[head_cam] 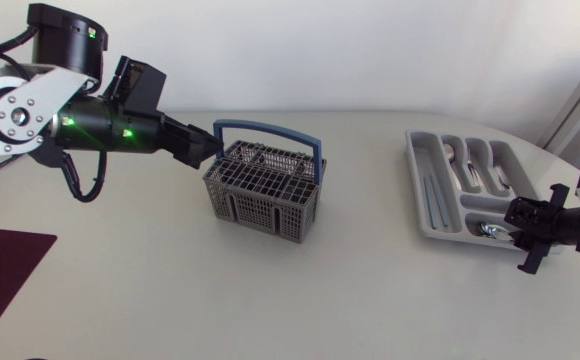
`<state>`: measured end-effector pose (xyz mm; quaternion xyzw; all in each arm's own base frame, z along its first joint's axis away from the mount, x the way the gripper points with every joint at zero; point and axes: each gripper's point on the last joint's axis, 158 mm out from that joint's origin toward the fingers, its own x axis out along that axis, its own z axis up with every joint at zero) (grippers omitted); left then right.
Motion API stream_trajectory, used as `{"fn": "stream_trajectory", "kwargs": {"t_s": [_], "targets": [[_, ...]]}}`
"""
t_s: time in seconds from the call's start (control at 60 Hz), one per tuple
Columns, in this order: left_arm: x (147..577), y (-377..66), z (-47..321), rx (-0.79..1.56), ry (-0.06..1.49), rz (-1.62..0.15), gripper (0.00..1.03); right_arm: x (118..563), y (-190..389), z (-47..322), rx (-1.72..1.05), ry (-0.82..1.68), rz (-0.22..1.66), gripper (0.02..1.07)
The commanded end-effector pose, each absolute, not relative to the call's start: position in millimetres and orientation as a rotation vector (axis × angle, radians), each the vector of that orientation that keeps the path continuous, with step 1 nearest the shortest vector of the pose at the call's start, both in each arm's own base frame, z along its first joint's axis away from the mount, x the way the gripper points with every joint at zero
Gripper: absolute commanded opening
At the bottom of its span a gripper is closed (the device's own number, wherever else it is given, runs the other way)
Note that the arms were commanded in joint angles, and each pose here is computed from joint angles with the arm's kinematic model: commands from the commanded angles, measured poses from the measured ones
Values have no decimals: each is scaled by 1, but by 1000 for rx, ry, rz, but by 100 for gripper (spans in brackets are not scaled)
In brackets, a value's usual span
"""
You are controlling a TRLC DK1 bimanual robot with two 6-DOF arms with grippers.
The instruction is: Transfer all utensils from the basket to the drawer tray.
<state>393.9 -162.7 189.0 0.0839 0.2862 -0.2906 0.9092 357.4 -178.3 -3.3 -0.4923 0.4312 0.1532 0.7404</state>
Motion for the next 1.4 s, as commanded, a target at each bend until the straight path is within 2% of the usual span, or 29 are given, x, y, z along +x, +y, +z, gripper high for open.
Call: {"fn": "stream_trajectory", "kwargs": {"t_s": [0.0, 0.083, 0.167, 0.35, 0.533, 0.617, 0.85, 0.933, 1.017, 1.15, 1.267, 1.383], "targets": [[393, -150, 180, 189, 597, -580, 95, 361, -178, 14, -1085, 912, 286, 76], [396, -141, 176, 188, 604, -562, 95, 364, -179, 31, -1077, 887, 248, 86], [398, -133, 168, 187, 620, -545, 95, 365, -173, 45, -1057, 863, 223, 91], [410, -112, 153, 170, 649, -496, 95, 360, -130, 69, -958, 820, 236, 91], [418, -97, 136, 161, 682, -467, 91, 354, -53, 84, -835, 762, 332, 91], [421, -94, 123, 163, 706, -466, 91, 352, -14, 85, -782, 746, 387, 90], [439, -95, 91, 148, 754, -474, 80, 353, 80, 73, -681, 755, 507, 90], [443, -97, 85, 141, 758, -481, 76, 362, 97, 66, -643, 771, 527, 82], [447, -99, 78, 136, 766, -491, 67, 372, 113, 60, -603, 782, 538, 70], [451, -104, 70, 121, 770, -513, 54, 378, 144, 54, -558, 792, 583, 41], [455, -104, 63, 116, 777, -516, 37, 384, 171, 50, -538, 796, 618, 15], [457, -103, 60, 115, 775, -520, 23, 388, 191, 48, -520, 793, 644, 11]]}}
